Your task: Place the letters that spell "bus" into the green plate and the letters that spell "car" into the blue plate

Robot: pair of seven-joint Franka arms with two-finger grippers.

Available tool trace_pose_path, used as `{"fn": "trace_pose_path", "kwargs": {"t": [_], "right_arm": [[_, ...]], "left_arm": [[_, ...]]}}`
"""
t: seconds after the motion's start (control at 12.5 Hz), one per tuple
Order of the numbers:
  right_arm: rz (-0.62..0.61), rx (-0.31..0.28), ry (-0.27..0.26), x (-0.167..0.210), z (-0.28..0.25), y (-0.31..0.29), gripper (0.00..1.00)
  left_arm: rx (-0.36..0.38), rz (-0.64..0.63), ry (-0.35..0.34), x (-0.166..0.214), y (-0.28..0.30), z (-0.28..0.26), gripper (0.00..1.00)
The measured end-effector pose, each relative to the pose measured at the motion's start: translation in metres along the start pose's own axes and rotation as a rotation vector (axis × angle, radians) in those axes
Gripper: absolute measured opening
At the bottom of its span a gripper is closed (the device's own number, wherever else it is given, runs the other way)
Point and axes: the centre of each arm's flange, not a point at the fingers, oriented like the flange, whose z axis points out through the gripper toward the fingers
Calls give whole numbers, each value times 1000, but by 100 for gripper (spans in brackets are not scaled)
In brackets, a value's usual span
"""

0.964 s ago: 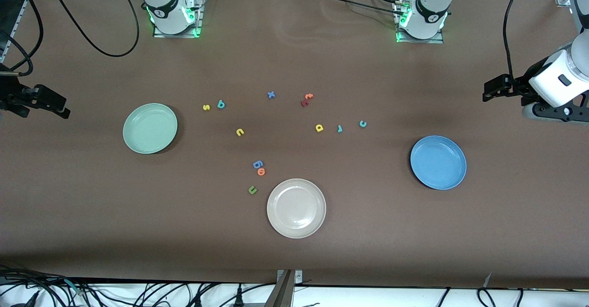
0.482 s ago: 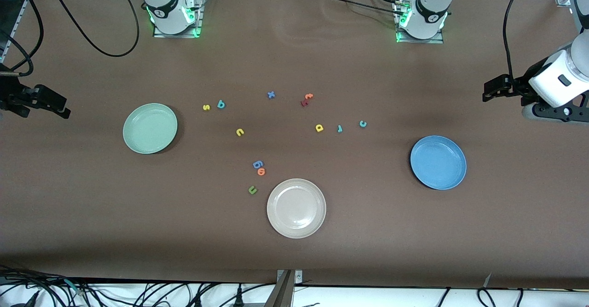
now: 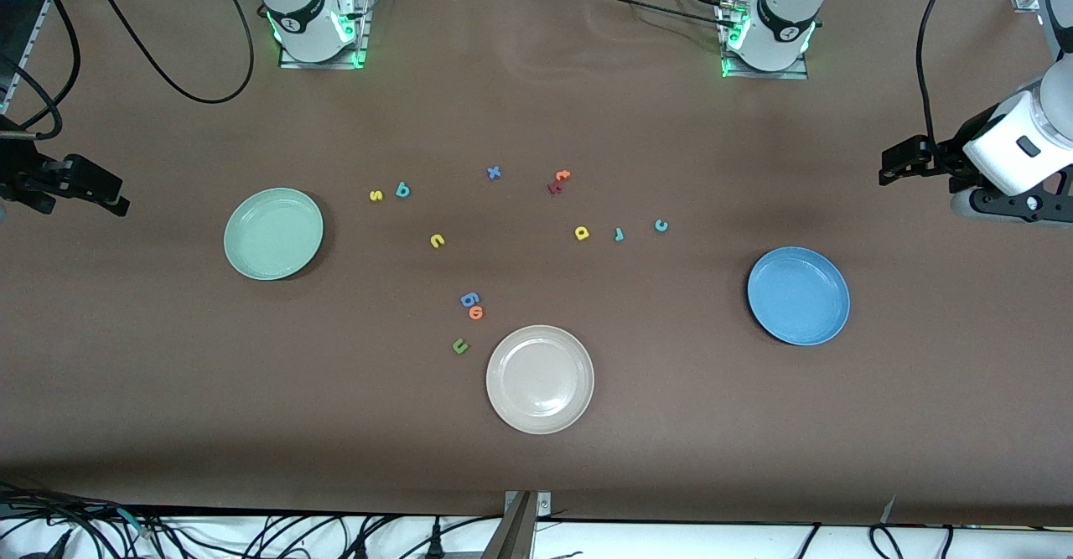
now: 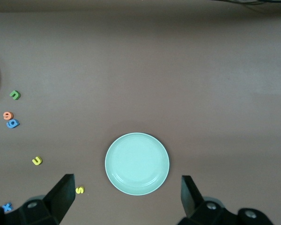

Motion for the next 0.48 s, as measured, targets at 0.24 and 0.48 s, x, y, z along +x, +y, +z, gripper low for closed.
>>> {"fn": "trace_pose_path", "kwargs": {"t": [0.24, 0.48], "right_arm": [[0, 0, -2, 0, 1, 0, 100], [0, 0, -4, 0, 2, 0, 100]], "left_arm": [[0, 0, 0, 0, 0, 0, 100], [0, 0, 0, 0, 0, 0, 100]]}}
